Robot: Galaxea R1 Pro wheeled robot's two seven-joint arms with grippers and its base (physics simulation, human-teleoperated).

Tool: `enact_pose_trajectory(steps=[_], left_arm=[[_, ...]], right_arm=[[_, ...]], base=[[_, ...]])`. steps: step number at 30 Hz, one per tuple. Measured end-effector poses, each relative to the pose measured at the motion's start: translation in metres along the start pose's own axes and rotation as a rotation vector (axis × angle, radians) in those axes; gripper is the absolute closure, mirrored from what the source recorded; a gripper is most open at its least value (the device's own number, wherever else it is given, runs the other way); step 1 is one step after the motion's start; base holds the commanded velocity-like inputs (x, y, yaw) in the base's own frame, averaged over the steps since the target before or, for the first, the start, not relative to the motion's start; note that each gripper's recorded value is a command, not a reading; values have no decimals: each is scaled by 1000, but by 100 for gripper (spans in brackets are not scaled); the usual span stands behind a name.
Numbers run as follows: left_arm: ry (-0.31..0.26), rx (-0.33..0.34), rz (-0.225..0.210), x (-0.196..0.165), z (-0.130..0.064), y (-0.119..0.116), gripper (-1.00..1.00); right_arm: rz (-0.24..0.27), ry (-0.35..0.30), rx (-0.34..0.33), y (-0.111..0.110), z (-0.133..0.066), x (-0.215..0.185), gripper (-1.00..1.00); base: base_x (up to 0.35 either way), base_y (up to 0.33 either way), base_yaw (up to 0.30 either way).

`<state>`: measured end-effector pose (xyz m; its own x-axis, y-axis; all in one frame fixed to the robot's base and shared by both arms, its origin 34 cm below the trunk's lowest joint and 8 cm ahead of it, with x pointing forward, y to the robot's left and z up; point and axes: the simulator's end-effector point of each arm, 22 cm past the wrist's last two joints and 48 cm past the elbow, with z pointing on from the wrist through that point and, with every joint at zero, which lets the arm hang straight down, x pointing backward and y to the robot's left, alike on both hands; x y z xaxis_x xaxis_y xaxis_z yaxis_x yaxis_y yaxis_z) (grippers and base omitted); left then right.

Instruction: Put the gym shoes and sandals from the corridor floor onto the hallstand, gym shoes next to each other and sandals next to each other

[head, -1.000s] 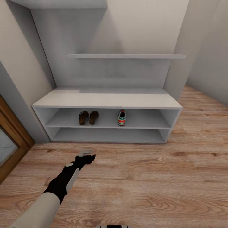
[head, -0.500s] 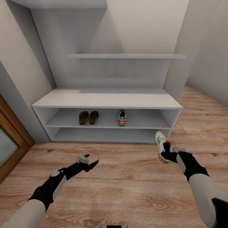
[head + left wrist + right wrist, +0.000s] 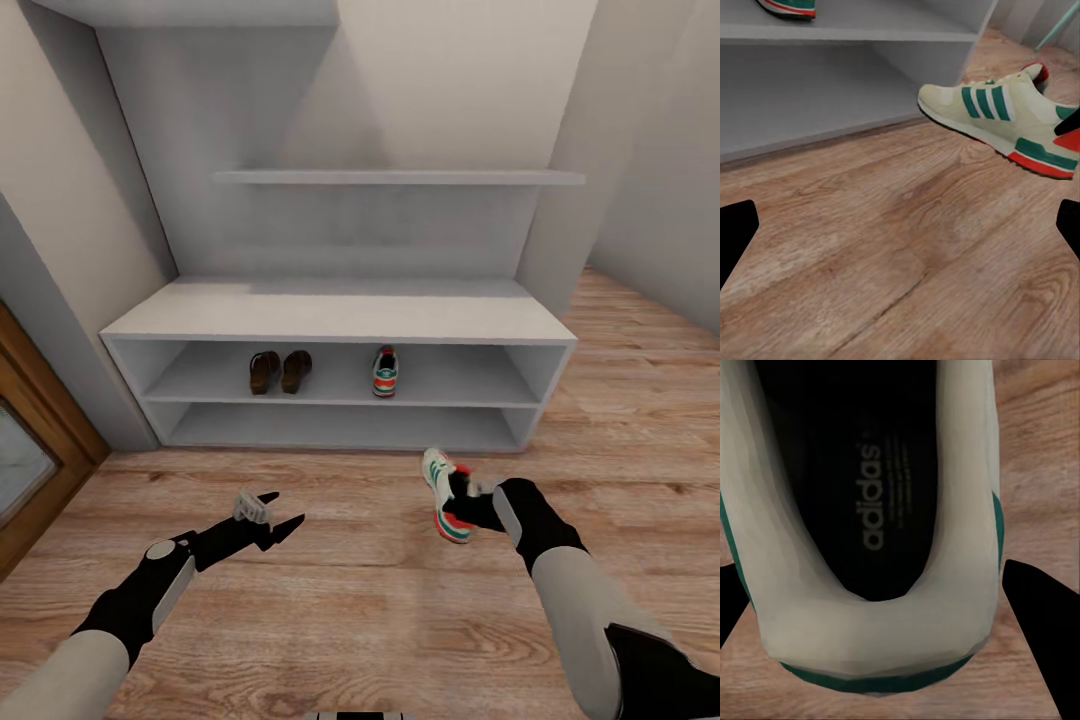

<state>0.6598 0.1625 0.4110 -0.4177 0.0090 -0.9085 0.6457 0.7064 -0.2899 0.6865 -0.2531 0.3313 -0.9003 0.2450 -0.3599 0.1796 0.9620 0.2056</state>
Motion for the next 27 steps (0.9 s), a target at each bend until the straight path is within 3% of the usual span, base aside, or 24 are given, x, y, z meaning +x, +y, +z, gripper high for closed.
enact_pose_trajectory(steps=[9,12,13,16,21,27], left_arm=[[0,7,2,0,0,-1,-100],[1,58,3,0,-1,-12,-100],[3,111,4,0,-3,-23,-100],[4,177,4,0,-6,-37,-100],[6,201,4,1,-8,-41,-100],[7,204,3,1,-8,-42,-100]], right_arm=[[-61,24,62,7,1,7,100],[-64,23,67,7,1,7,100],[-65,22,69,7,1,7,100],[-65,18,71,6,0,5,100],[-66,13,81,4,-1,3,100],[-71,2,221,-25,-6,-1,100]], base=[[0,0,0],[0,0,0],[0,0,0],[0,0,0],[0,0,0],[0,0,0]])
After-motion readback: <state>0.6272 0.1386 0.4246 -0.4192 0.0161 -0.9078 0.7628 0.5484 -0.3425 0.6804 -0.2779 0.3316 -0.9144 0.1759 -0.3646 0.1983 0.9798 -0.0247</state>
